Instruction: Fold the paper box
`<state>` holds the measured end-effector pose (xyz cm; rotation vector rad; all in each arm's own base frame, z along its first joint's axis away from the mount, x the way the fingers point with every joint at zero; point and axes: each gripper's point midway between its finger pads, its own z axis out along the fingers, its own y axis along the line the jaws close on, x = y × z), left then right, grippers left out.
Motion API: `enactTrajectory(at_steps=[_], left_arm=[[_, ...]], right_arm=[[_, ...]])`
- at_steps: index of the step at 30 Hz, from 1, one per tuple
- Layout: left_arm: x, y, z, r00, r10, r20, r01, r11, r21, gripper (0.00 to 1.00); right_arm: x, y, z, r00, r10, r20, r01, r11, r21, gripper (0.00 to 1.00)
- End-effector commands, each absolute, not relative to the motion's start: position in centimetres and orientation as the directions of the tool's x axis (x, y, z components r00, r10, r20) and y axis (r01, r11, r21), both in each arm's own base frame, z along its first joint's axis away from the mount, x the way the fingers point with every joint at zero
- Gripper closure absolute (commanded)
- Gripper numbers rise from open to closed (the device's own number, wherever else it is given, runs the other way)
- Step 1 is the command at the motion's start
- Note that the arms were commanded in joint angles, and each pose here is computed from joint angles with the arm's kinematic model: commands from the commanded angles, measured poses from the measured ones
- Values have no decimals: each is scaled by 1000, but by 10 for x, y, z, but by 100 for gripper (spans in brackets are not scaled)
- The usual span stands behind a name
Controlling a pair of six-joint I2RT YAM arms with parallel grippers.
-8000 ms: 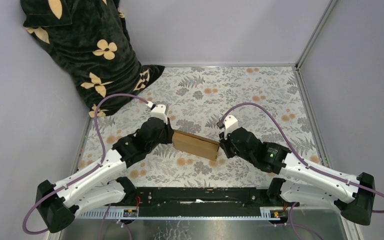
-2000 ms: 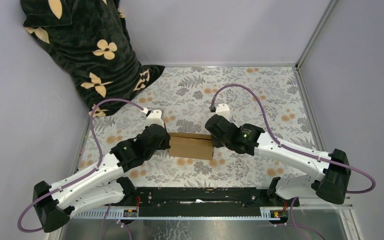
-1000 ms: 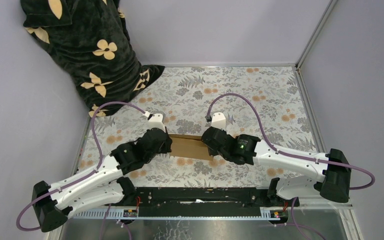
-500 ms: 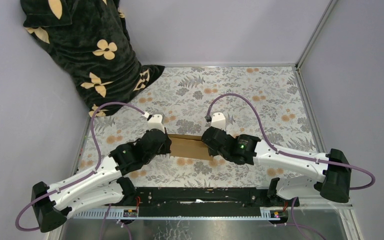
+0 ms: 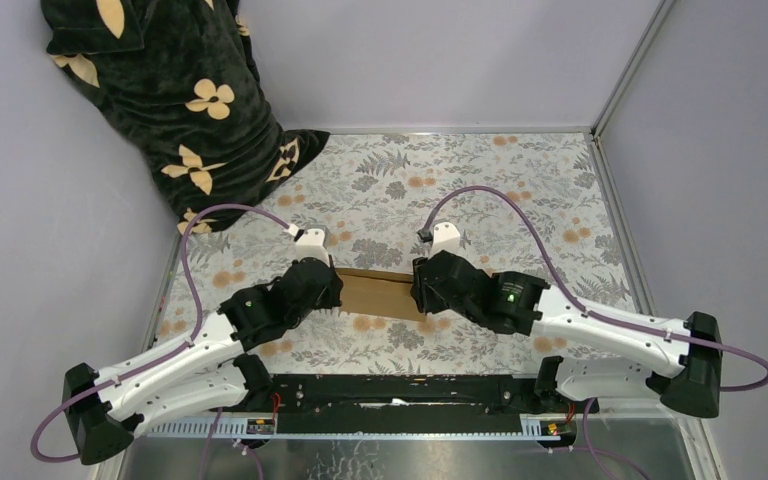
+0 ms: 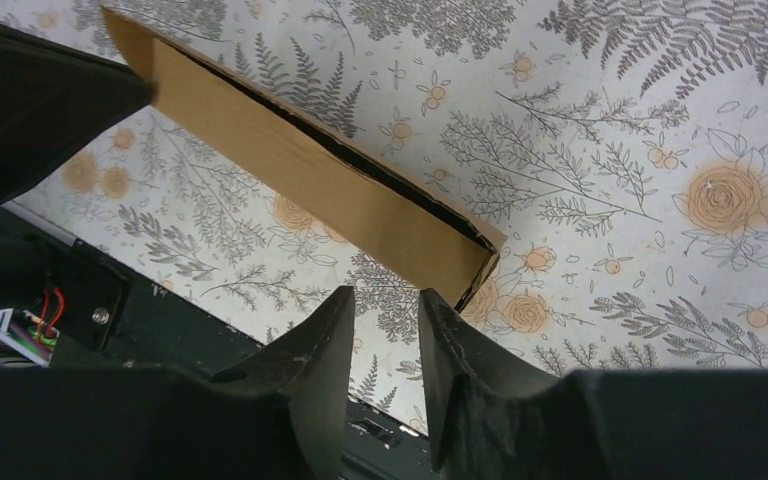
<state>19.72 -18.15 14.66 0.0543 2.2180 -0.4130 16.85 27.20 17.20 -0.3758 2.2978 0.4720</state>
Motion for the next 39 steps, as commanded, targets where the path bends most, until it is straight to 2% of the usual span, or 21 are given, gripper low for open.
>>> enactTrajectory(at_steps=[1,11,17,21,28,32,39], left_arm=[[197,-179,148,-625,-102,-774,173,949,-265,87],[197,-179,145,-630,-102,-770,173,948,-266,87],[196,-178,147,-627,-100,-772,176,948,-265,86],[196,-176,148,-623,-95,-776,176,950,-257,86],[196,-174,147,-623,-91,-777,171,954,-248,86],[196,-176,143,-630,-86,-771,174,953,-249,86],[196,-178,142,-636,-85,-767,175,952,-250,86]], right_arm=[[164,279,198,-628,-101,-772,-471,839,273,62],[180,272,206,-567,-103,-818,-449,871,201,50],[189,288,191,-537,-204,-819,-499,859,113,38],[195,290,194,-509,-209,-835,-503,859,91,36],[188,298,199,-547,-173,-819,-506,848,158,39],[181,305,193,-583,-146,-799,-493,845,205,50],[165,327,191,-604,-163,-780,-528,815,239,53]])
